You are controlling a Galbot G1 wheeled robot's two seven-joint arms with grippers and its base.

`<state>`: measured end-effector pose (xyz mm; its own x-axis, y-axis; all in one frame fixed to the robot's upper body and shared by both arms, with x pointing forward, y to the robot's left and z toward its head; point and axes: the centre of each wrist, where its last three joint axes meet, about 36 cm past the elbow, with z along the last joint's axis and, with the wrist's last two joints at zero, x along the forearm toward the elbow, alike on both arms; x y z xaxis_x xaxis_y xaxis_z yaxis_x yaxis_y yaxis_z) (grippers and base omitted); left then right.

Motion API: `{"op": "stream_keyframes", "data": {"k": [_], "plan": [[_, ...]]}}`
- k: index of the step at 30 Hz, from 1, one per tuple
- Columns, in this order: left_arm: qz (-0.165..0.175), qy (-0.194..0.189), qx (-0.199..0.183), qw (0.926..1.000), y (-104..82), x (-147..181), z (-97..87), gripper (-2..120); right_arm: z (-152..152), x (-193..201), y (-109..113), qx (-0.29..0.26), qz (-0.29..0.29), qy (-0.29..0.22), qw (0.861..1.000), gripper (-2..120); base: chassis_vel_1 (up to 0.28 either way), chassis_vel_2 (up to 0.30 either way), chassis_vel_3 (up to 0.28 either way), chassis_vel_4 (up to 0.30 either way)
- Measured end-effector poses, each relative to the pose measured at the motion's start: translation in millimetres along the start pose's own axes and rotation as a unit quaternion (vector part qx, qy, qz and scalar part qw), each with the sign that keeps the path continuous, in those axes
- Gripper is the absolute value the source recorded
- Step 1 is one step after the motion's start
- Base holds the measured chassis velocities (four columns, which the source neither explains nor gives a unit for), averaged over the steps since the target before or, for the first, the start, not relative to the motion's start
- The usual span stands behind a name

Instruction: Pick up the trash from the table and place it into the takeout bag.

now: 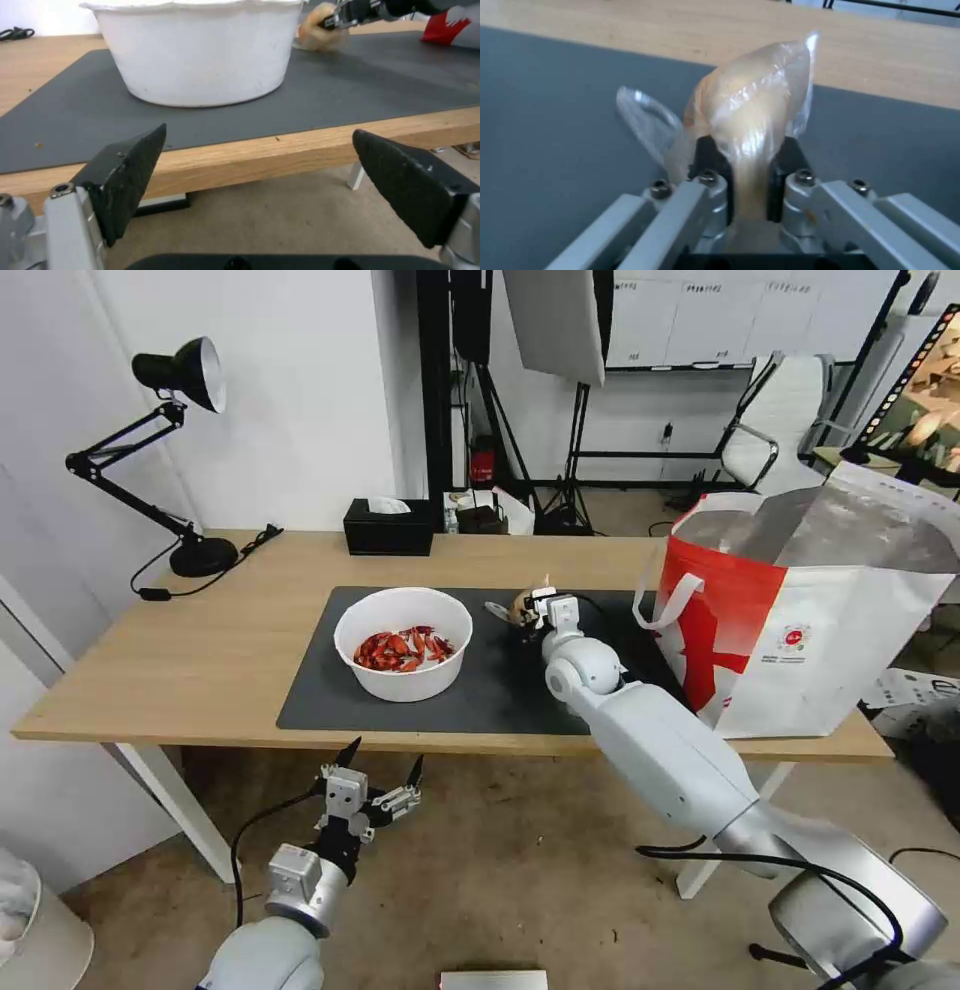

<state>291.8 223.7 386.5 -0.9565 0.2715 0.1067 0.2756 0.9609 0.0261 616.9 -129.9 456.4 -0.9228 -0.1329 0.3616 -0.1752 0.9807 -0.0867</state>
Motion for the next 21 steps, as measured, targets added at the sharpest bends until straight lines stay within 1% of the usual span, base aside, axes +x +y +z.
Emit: {"op": "stream_keyframes", "data": {"k": [2,4,5,7,9,10,11,14,15,18,19,21], "plan": [[0.0,0.0,0.0,1.0,0.2,-0.2,-0.2,100,-2.2,3.8,-0.1,-0.002,0.0,-0.004,1.0,7,0.0,0.0,0.0,0.0],[-0.001,-0.001,0.001,1.0,0.6,-0.7,-0.8,100,-14.3,21.2,-1.3,-0.009,0.0,-0.025,1.0,4,0.0,0.0,0.0,0.0],[-0.001,-0.001,0.001,1.0,0.6,-0.7,-0.8,100,-14.3,21.2,-1.3,-0.009,0.0,-0.025,1.0,4,0.0,0.0,0.0,0.0],[-0.002,-0.002,0.003,1.0,-0.4,-1.0,-1.1,100,-25.1,36.8,-4.8,-0.013,0.002,-0.046,0.999,4,0.0,0.0,0.0,0.0],[-0.002,-0.002,0.007,1.0,-2.5,0.2,-0.7,100,-37.0,59.2,-10.7,-0.016,0.008,-0.079,0.997,4,0.0,0.0,0.0,0.0],[-0.002,-0.002,0.007,1.0,-2.5,0.2,-0.7,100,-37.0,59.2,-10.7,-0.016,0.008,-0.079,0.997,4,0.0,0.0,0.0,0.0],[-0.002,-0.001,0.008,1.0,-3.2,0.9,-0.5,100,-41.5,69.7,-14.3,-0.014,0.013,-0.096,0.995,4,0.0,0.0,0.0,0.0],[-0.003,-0.001,0.009,1.0,-3.7,2.0,-1.0,100,-60.1,109.3,-26.7,-0.011,0.044,-0.158,0.986,4,0.0,0.0,0.0,0.0],[-0.003,-0.001,0.009,1.0,-3.7,2.0,-1.0,100,-60.1,109.3,-26.7,-0.011,0.044,-0.158,0.986,4,0.0,0.0,0.0,0.0],[-0.004,-0.002,0.01,0.9999,-3.7,2.0,-1.4,100,-75.3,145.4,-47.7,-0.003,0.091,-0.207,0.974,4,0.0,0.0,0.0,0.0],[-0.004,-0.002,0.01,0.9999,-3.7,2.0,-1.4,100,-75.3,145.4,-47.7,-0.003,0.091,-0.207,0.974,4,0.0,0.0,0.0,0.0],[-0.003,-0.001,0.011,0.9999,-4.8,2.4,-1.1,100,-81.5,162.3,-62.8,0.004,0.12,-0.229,0.966,4,0.0,0.0,0.0,0.0]]}}
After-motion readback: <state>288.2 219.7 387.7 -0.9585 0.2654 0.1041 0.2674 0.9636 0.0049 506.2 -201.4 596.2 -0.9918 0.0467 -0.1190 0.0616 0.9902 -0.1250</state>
